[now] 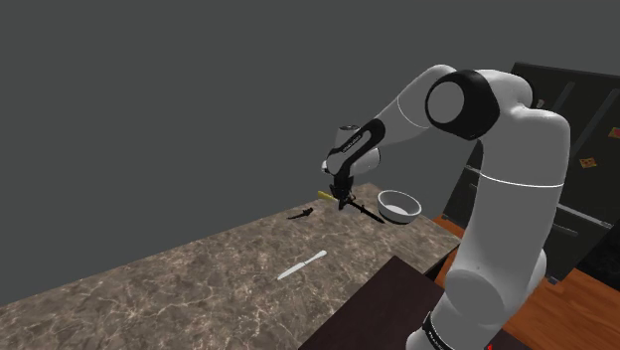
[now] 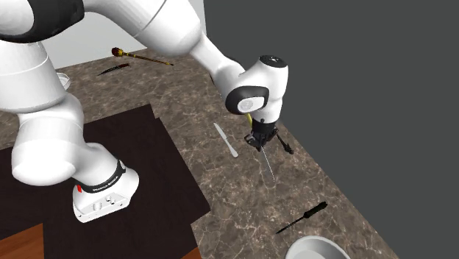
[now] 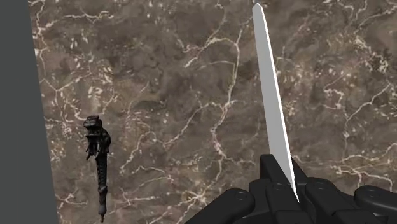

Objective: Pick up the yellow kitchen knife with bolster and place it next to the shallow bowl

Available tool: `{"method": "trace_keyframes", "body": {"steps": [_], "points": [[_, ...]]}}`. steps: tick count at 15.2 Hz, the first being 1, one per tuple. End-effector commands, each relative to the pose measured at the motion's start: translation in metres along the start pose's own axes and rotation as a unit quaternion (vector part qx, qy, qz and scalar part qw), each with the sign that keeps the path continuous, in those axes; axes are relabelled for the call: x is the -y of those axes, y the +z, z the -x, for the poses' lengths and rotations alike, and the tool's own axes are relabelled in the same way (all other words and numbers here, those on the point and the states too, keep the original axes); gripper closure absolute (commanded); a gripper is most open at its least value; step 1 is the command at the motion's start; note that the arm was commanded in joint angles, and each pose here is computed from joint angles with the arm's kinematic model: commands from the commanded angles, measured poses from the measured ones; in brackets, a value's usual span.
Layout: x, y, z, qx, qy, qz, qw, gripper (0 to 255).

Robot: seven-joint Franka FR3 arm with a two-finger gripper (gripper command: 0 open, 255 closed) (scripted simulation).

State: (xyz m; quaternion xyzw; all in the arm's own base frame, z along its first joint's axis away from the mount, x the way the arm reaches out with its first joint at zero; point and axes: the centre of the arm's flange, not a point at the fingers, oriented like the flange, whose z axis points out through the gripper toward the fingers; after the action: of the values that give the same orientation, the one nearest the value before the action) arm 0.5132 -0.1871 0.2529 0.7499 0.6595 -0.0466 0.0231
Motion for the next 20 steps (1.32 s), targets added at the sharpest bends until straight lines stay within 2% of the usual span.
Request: {"method": "trace_keyframes", "body": {"steps": [1,20], "points": [[0.014,0.002,0.02,0.0,-0.001,0.0,1.0,255],[0.162,0.026,0.222,0.0,-0.001,0.0,1.0,255]]}}
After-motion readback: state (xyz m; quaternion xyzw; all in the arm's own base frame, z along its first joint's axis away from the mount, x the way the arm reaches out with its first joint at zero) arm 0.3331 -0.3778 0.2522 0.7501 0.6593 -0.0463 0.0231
